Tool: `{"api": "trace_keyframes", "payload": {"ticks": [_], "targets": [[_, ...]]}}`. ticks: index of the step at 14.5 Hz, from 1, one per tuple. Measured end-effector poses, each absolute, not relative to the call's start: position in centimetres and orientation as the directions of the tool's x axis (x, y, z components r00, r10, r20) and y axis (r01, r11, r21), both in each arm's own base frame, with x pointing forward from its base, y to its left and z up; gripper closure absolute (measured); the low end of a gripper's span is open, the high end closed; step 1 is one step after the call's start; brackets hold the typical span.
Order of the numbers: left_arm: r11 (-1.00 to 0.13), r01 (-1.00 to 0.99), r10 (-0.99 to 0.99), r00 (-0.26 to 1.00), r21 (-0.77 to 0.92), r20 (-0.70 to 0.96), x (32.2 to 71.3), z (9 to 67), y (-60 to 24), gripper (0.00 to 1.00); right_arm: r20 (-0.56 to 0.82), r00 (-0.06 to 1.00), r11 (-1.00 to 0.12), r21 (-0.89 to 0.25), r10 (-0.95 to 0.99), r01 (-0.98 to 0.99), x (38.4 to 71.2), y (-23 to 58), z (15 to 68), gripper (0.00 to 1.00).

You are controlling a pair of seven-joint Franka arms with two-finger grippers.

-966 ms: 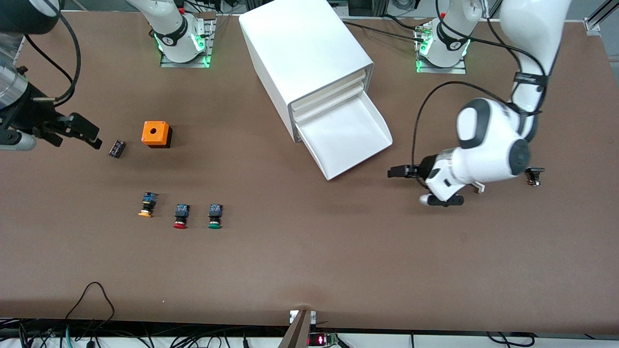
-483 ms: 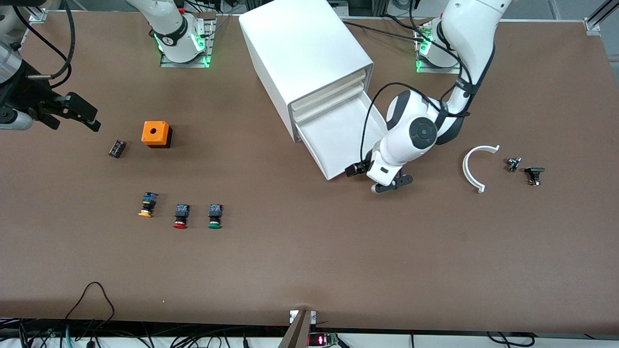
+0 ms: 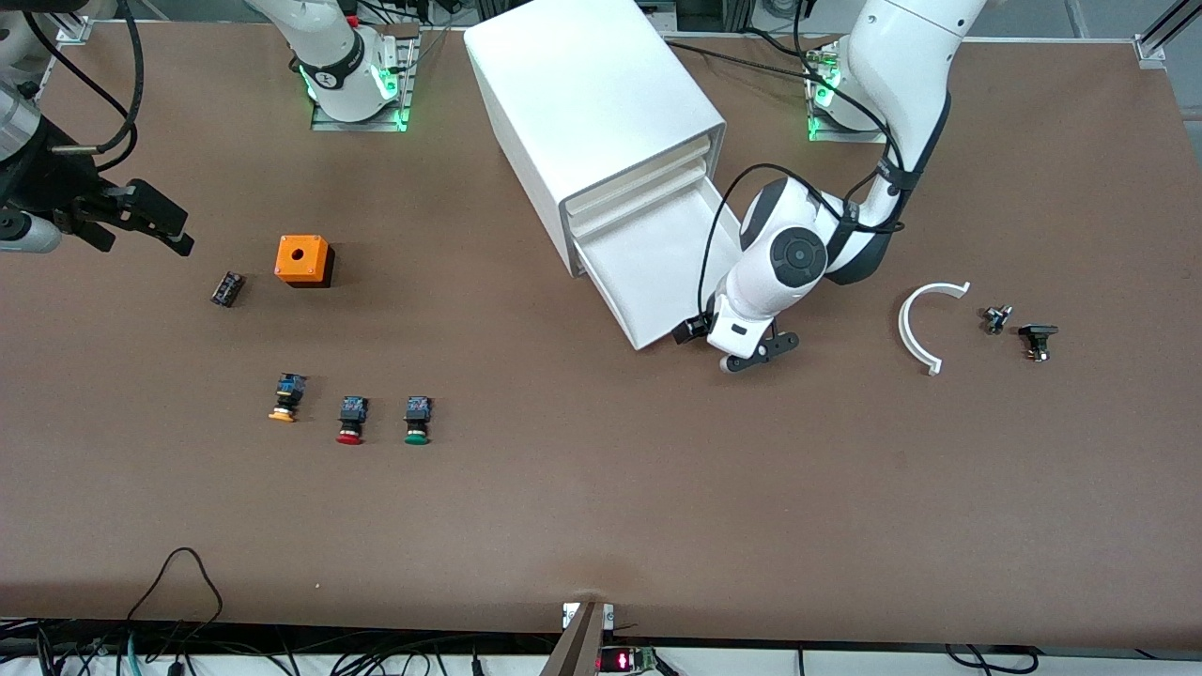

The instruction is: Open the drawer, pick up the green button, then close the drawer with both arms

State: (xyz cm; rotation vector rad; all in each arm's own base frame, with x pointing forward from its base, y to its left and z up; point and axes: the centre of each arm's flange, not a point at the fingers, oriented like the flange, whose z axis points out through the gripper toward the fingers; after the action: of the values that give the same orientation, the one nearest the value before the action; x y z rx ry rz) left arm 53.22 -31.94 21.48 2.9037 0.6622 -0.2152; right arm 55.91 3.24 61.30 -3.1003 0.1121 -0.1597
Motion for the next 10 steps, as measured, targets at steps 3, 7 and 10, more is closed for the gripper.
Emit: {"api": "trace_keyframes", "payload": {"ticks": [3, 7, 10], "targets": [[-0.881, 0.459, 0.43, 0.878, 0.118, -0.21, 51.0, 21.7, -35.0, 0.0, 0.102, 0.992, -0.997, -0.039, -0.071, -0.068, 55.9, 3.3, 61.4, 0.0], [-0.909, 0.405, 0.362, 0.886, 0.103, -0.288, 46.1, 22.8, -40.2, 0.0, 0.104, 0.994, -0.999, -0.036, -0.045, -0.041, 55.9, 3.3, 61.4, 0.0], [-0.921, 0.374, 0.32, 0.886, 0.109, -0.335, 44.2, 24.1, -41.9, 0.0, 0.109, 0.993, -0.999, -0.036, -0.04, -0.036, 55.9, 3.3, 61.6, 0.0]]}}
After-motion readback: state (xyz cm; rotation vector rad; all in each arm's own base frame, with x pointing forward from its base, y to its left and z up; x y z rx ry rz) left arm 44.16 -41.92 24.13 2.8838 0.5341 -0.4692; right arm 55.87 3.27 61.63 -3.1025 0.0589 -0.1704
